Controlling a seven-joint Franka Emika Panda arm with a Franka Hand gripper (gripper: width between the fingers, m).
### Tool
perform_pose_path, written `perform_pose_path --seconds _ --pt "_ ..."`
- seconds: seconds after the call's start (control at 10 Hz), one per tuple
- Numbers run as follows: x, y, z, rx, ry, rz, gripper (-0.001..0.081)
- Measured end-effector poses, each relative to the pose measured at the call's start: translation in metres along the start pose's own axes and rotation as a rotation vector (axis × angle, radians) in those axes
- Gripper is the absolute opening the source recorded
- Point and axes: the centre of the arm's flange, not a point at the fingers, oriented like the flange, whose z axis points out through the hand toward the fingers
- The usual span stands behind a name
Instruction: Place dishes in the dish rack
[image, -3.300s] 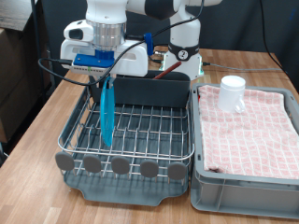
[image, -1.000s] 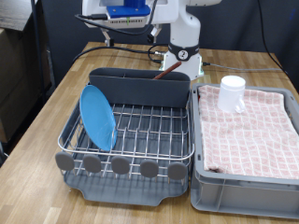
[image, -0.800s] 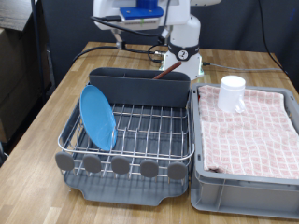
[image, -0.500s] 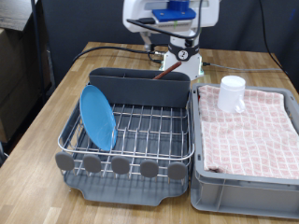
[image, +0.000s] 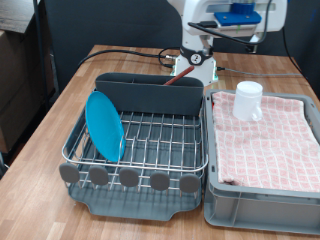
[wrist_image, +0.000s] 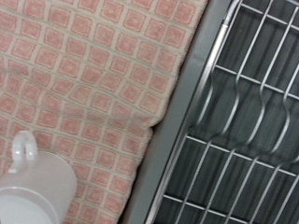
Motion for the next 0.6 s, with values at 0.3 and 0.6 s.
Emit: perform_pose_path --seconds 0.3,0.6 --pt "-0.039 -0.039 -0.001 -0.009 -0.016 0.064 0.0803" --pt "-0.044 -0.040 -0.002 -0.014 -0.019 0.079 0.0803"
